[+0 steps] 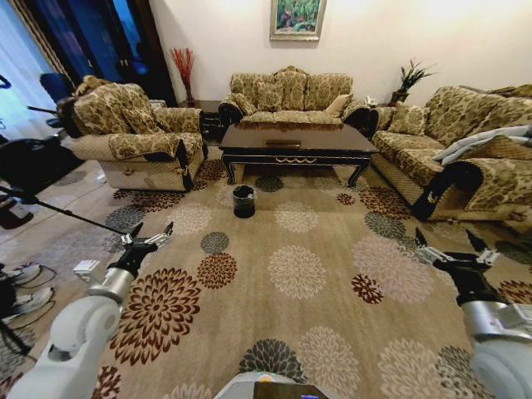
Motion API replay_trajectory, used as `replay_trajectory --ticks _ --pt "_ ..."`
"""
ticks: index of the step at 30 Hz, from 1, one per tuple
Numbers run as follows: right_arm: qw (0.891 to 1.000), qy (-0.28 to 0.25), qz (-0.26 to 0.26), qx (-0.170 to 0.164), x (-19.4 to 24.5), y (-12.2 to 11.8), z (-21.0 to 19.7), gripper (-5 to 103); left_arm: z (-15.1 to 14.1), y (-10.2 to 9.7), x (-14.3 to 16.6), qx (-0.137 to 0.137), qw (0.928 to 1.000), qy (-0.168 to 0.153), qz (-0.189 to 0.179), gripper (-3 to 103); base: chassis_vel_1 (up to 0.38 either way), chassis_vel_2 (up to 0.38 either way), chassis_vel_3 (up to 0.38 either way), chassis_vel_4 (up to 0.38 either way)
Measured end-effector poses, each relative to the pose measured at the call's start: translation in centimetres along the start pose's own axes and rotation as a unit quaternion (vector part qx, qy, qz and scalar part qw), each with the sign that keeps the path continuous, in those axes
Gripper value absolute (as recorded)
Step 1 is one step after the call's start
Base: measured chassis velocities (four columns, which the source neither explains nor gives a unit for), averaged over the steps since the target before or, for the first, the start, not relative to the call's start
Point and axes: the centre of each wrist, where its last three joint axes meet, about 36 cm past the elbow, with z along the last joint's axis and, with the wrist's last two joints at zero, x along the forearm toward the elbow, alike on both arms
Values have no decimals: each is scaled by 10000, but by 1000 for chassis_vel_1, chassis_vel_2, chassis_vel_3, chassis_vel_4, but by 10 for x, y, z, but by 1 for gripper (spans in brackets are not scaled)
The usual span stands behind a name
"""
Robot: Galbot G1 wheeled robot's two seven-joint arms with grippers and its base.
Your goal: Move to the front of the table and pick up the trash from the floor, then place it into the trash bin.
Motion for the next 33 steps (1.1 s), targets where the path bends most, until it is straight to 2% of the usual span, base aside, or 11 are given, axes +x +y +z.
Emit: replay_trajectory --ticks 19,25,33 --pt "9999 101 -9 -138 -6 5 15 100 14 -8 -6 75 9997 70 -217 100 0 0 0 0" --pt "9983 -357 68 -460 -10 7 17 100 18 -9 -8 7 9997 115 -212 100 0 0 0 0" --pt "9968 -495 -36 -630 -13 10 19 100 13 -11 -5 -30 9998 65 -171 100 0 0 0 0"
